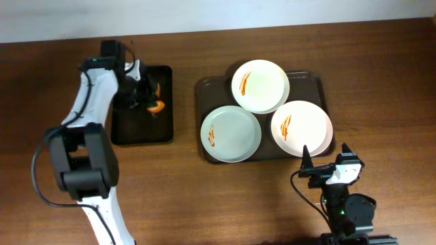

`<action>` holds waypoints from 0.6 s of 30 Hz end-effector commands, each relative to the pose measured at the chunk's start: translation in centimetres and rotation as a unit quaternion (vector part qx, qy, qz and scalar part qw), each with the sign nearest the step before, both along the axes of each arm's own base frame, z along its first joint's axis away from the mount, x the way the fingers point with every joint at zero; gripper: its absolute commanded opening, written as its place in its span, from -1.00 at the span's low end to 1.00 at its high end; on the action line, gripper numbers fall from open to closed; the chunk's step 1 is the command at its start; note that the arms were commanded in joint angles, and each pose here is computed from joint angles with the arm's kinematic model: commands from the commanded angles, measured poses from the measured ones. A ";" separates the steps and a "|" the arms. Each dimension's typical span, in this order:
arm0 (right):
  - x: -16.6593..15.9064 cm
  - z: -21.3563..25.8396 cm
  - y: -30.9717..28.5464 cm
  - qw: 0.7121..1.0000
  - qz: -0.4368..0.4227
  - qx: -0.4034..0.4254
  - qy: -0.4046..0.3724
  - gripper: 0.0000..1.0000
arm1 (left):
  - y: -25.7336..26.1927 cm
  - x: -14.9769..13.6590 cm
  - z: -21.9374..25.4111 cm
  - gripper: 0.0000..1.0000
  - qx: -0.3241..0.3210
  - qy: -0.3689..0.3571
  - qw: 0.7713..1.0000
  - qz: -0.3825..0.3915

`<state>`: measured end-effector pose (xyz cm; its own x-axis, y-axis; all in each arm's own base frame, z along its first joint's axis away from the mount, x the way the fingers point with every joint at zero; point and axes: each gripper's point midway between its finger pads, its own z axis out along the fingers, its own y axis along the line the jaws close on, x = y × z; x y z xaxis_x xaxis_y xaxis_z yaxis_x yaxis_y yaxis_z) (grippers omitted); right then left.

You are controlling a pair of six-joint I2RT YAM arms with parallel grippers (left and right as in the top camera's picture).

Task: Clean dirty plates on tray and stack at the side
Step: 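Carry the sponge with the left gripper toward the plate tray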

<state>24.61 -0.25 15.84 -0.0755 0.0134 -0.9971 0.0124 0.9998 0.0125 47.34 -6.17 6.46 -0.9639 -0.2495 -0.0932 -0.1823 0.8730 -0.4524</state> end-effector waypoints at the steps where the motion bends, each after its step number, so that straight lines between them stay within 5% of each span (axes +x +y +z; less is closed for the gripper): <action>1: 0.0 -0.4 -0.3 1.000 -0.007 -0.003 0.003 0.97 | -1.3 1.4 8.8 -1.00 -0.235 -0.067 0.970 -0.007; 4: 0.0 -0.4 -0.3 1.000 -0.007 -0.003 0.003 0.97 | -1.0 0.9 14.2 -1.00 -0.378 -0.097 0.920 -0.024; 7: 0.0 -0.4 -0.3 1.000 -0.007 -0.003 0.003 0.97 | 0.4 1.1 13.6 -1.00 -0.362 -0.097 0.927 -0.008; 8: 0.0 -0.4 -0.3 1.000 -0.007 -0.003 0.003 0.97 | 1.3 1.5 11.9 -1.00 -0.309 -0.091 0.947 0.009; 9: 0.0 -0.4 -0.3 1.000 -0.007 -0.003 0.003 0.97 | 3.8 1.8 7.8 -1.00 -0.183 -0.068 0.980 0.046; 10: 0.0 -0.4 -0.3 1.000 -0.007 -0.003 0.003 0.97 | 5.9 1.1 4.4 -1.00 -0.081 -0.036 0.993 0.071; 11: 0.0 -0.4 -0.3 1.000 -0.007 -0.003 0.003 0.97 | 6.5 0.6 2.7 -1.00 -0.048 -0.019 0.996 0.076; 13: 0.0 -0.4 -0.3 1.000 -0.007 -0.003 0.003 0.97 | 2.2 0.1 3.4 -1.00 -0.168 -0.006 0.985 0.048; 15: 0.0 -0.4 -0.3 1.000 -0.007 -0.003 0.003 0.97 | -0.5 1.1 9.4 -1.00 -0.305 -0.063 0.950 0.003; 18: 0.0 -0.4 -0.3 1.000 -0.007 -0.003 0.003 0.97 | -0.4 2.2 19.1 -1.00 -0.333 -0.174 0.926 -0.046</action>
